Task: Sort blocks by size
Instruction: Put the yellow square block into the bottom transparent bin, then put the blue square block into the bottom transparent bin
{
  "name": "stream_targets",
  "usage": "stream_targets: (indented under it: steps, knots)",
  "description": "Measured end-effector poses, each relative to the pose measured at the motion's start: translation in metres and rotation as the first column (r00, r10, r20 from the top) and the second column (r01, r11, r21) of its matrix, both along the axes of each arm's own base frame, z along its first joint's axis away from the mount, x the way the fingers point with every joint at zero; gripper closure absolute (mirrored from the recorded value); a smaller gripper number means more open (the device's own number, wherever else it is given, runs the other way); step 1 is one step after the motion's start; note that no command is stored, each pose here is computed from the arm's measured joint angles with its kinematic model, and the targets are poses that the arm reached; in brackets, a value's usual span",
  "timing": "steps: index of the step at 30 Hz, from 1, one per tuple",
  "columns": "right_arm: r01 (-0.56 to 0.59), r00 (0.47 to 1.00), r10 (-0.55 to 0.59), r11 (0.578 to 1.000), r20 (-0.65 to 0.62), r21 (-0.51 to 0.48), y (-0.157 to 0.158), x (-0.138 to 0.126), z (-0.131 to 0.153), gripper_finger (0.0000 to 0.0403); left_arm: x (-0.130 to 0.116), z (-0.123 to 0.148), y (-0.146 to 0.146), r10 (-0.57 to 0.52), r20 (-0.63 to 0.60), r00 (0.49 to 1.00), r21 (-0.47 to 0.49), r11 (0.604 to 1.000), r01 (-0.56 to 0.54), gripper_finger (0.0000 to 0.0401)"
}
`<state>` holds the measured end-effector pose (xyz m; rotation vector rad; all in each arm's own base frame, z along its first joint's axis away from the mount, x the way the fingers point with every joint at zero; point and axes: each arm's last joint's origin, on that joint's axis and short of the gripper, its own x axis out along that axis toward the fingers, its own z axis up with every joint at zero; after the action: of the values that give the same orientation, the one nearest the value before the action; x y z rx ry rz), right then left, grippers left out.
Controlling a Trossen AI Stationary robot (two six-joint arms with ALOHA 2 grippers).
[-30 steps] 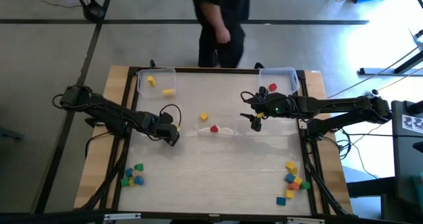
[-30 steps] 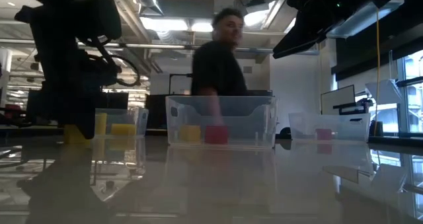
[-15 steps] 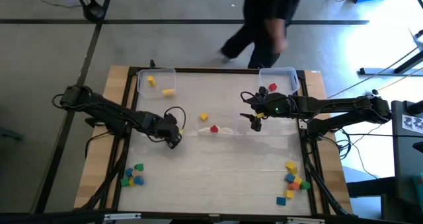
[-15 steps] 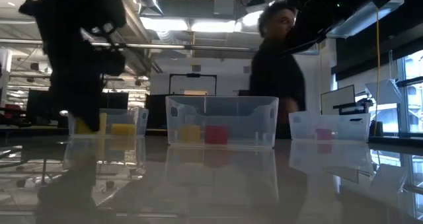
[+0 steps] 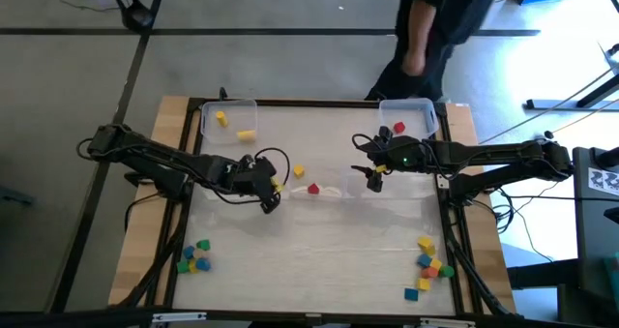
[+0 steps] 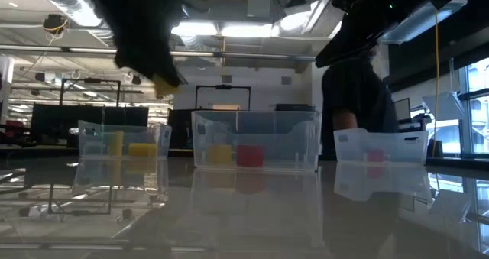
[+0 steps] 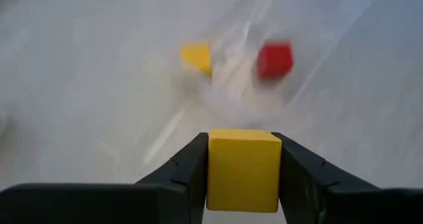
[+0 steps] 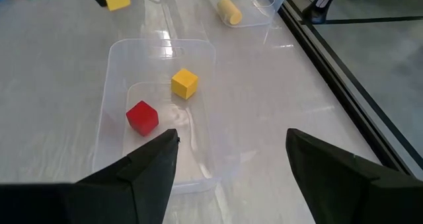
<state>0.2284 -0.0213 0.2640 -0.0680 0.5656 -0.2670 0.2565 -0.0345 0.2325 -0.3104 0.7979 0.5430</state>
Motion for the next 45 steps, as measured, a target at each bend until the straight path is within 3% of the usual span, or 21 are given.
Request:
stream_targets:
  steps: [8,15,23,30,40,45]
  knots:
    - [0.001,1.000,-0.001,1.000,0.002,0.001,0.000,0.000,0.000,0.0123,0.027,0.009,0.008,-0.080,0.180,0.980,0.137,0.989,0.056,0.0270]
    - [0.001,1.000,-0.001,1.000,0.002,0.002,0.000,0.000,0.000,0.0123,0.053,-0.007,0.020,-0.111,0.206,0.972,0.217,0.974,0.065,0.0268]
    - [0.002,1.000,-0.002,1.000,0.001,0.002,0.000,0.000,0.000,0.0123,0.068,-0.037,0.034,-0.055,0.153,0.987,0.202,0.979,0.023,0.0267]
    - [0.001,1.000,-0.001,1.000,0.001,0.002,0.000,0.000,0.000,0.0123,0.070,-0.041,0.041,-0.008,0.172,0.985,0.172,0.985,-0.022,0.0263]
    - [0.001,1.000,-0.001,1.000,0.001,0.002,0.000,0.000,0.000,0.0123,0.070,-0.039,0.039,-0.076,0.151,0.986,0.185,0.982,0.047,0.0174]
    - [0.001,1.000,-0.001,1.000,-0.001,0.002,0.000,0.000,0.000,0.0123,0.060,-0.019,0.036,-0.128,0.156,0.979,0.218,0.972,0.092,0.0155]
